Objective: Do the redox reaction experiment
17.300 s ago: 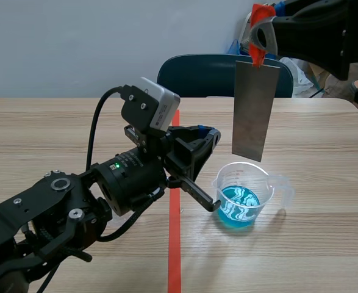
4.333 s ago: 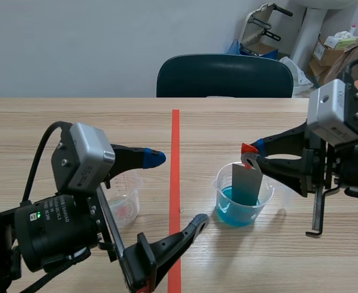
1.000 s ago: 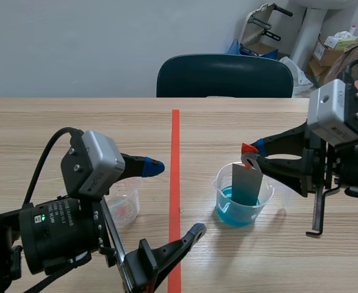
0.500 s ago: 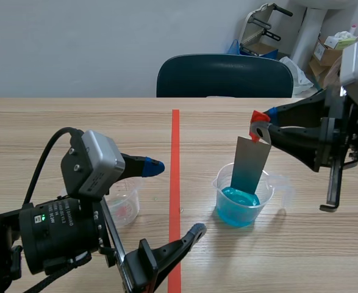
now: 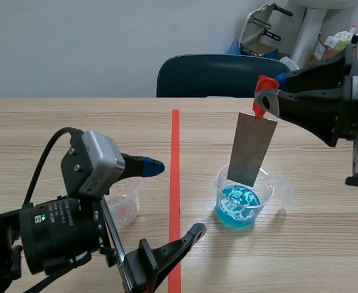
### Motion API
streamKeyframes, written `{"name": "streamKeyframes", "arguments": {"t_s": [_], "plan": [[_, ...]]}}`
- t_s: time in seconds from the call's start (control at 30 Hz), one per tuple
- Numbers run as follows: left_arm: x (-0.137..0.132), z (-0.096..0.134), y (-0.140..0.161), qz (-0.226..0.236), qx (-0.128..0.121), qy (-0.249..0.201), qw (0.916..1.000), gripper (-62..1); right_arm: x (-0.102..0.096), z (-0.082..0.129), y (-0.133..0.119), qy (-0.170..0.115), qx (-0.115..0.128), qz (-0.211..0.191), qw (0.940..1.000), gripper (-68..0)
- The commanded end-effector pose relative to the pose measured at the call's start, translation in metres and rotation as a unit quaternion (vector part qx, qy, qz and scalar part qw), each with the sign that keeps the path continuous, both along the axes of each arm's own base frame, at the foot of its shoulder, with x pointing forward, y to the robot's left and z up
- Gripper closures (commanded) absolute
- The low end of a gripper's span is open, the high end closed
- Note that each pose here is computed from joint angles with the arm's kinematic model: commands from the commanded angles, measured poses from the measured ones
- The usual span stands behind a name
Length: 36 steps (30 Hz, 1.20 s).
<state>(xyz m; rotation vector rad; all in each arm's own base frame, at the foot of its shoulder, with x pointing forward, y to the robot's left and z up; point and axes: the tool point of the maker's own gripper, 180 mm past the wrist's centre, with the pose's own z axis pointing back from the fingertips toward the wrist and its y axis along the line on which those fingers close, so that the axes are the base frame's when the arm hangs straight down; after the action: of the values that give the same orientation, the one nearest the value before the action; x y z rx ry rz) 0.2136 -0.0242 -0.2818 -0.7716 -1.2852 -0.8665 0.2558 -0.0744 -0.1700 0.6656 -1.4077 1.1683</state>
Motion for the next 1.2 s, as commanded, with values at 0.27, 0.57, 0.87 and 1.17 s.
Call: {"name": "streamKeyframes", "arguments": {"t_s": [0.27, 0.57, 0.87, 1.17], "plan": [[0.002, 0.009, -0.003, 0.002, -0.017, -0.007, 0.9998, -62.3, -0.001, 0.031, 0.002, -0.013, -0.005, -0.002, 0.9999, -0.6], [0.002, 0.009, -0.003, 0.002, -0.017, -0.007, 0.9998, -62.3, -0.002, 0.047, 0.006, -0.003, -0.017, -0.012, 0.9998, -0.6], [0.002, 0.009, -0.003, 0.002, -0.018, -0.007, 0.9998, -62.3, -0.004, 0.067, 0.008, -0.011, -0.021, -0.017, 0.9996, -0.6], [0.002, 0.009, -0.003, 0.002, -0.018, -0.007, 0.9998, -62.3, -0.007, 0.066, 0.011, 0.003, -0.026, -0.014, 0.9996, -0.6]]}}
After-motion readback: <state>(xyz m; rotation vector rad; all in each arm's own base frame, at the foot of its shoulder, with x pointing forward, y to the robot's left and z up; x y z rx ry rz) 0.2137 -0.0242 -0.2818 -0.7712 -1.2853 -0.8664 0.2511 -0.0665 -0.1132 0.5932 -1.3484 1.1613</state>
